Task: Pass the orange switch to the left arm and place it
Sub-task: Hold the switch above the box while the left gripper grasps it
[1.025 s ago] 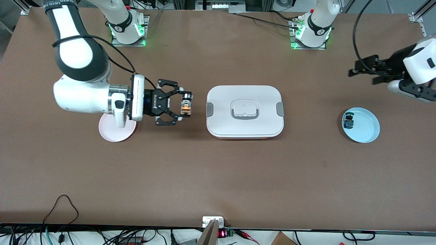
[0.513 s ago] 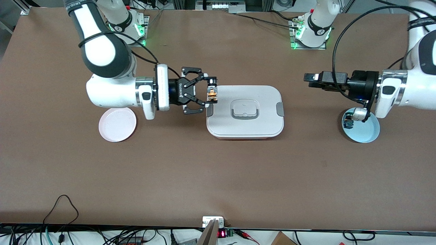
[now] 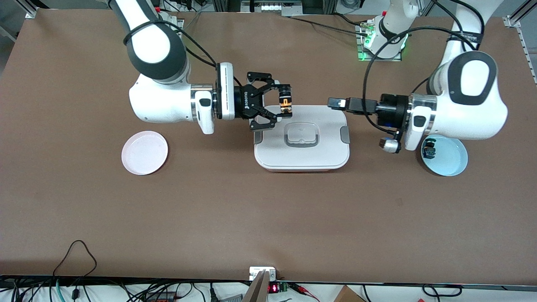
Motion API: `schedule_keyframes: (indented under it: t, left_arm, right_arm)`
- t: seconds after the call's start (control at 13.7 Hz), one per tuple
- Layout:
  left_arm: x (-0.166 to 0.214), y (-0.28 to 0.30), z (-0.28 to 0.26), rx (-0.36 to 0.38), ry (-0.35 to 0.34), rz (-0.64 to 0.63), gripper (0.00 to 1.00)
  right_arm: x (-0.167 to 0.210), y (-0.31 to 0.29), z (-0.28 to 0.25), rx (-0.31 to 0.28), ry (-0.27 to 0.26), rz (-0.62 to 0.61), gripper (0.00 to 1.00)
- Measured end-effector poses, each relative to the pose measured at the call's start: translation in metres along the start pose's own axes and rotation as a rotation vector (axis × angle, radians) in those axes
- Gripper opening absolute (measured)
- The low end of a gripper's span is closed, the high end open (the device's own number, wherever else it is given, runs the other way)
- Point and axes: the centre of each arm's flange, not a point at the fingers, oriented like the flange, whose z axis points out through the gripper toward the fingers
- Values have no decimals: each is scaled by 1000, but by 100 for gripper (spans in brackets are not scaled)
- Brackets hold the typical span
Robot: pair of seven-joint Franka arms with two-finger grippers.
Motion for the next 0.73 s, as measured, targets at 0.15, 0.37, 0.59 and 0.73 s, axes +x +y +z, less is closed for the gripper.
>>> schedule_keyframes:
  t: [0.15, 0.37, 0.59, 0.73]
  left_arm:
    - [-5, 12, 27, -5, 31, 21, 100]
    - [-12, 21, 51, -27, 40, 33, 100]
    - [-11, 21, 48, -29, 45, 34, 98]
    - [-10, 19, 49, -28, 44, 33, 85]
  right_arm:
    - [0, -2, 13, -12, 22, -2, 73]
    - [-5, -3, 20, -9, 32, 1, 73]
    - [-6, -2, 21, -10, 35, 2, 73]
    - [-5, -2, 21, -13, 35, 0, 73]
